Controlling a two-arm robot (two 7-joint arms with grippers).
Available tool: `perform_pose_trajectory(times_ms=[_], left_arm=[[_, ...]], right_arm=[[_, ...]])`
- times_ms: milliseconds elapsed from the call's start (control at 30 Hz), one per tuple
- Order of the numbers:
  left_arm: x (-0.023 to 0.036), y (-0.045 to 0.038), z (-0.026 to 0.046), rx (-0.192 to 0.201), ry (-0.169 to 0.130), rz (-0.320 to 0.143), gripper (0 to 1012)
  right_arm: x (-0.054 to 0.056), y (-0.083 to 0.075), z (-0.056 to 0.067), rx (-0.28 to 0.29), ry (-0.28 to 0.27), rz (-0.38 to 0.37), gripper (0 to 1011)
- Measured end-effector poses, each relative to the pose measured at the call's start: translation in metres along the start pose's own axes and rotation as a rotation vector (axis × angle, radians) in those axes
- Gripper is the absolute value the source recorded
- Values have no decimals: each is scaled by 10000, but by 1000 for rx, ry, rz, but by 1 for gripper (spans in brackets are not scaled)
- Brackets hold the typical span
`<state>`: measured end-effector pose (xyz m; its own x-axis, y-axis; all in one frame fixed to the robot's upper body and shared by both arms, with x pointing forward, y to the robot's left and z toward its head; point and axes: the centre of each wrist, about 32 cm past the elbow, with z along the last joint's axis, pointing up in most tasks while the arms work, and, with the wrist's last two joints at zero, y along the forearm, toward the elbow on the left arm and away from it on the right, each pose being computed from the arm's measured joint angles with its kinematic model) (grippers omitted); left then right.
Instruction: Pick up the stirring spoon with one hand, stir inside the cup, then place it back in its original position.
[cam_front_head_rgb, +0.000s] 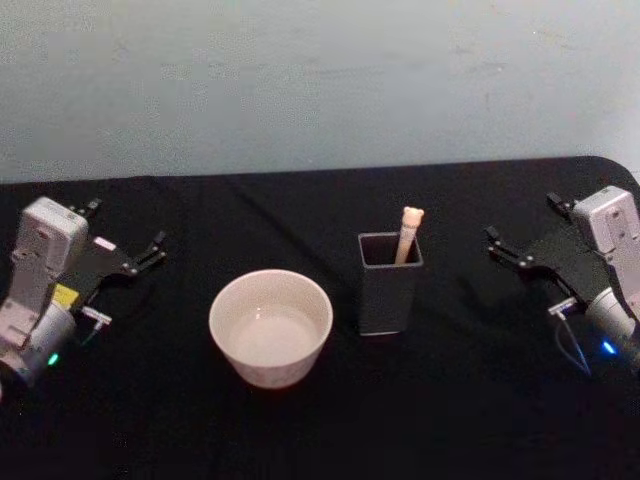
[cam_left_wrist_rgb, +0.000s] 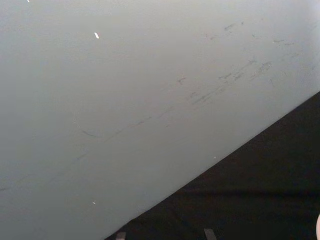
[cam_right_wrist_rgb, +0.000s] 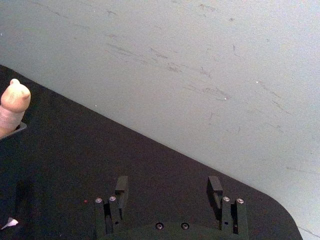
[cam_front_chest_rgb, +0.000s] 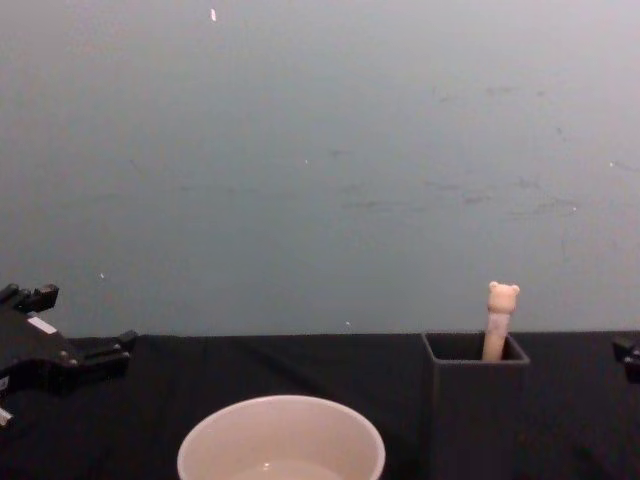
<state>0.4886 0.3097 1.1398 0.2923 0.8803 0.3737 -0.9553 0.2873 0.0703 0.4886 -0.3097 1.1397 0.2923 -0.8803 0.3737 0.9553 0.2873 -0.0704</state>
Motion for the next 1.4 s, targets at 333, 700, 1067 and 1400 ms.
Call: perform_pose_trajectory(times_ms=[333, 700, 1067, 1400], left_arm=[[0, 0, 0, 0, 0, 0, 1001], [0, 0, 0, 0, 0, 0, 1001], [0, 0, 0, 0, 0, 0, 1001], [0, 0, 0, 0, 0, 0, 1002]], right_arm=[[29, -14, 42, 33, 70, 60, 1000], [88, -79, 147, 110, 259, 202, 1000], [86, -10, 125, 165, 388, 424, 1000], [95, 243, -4, 179, 430, 515, 1002]])
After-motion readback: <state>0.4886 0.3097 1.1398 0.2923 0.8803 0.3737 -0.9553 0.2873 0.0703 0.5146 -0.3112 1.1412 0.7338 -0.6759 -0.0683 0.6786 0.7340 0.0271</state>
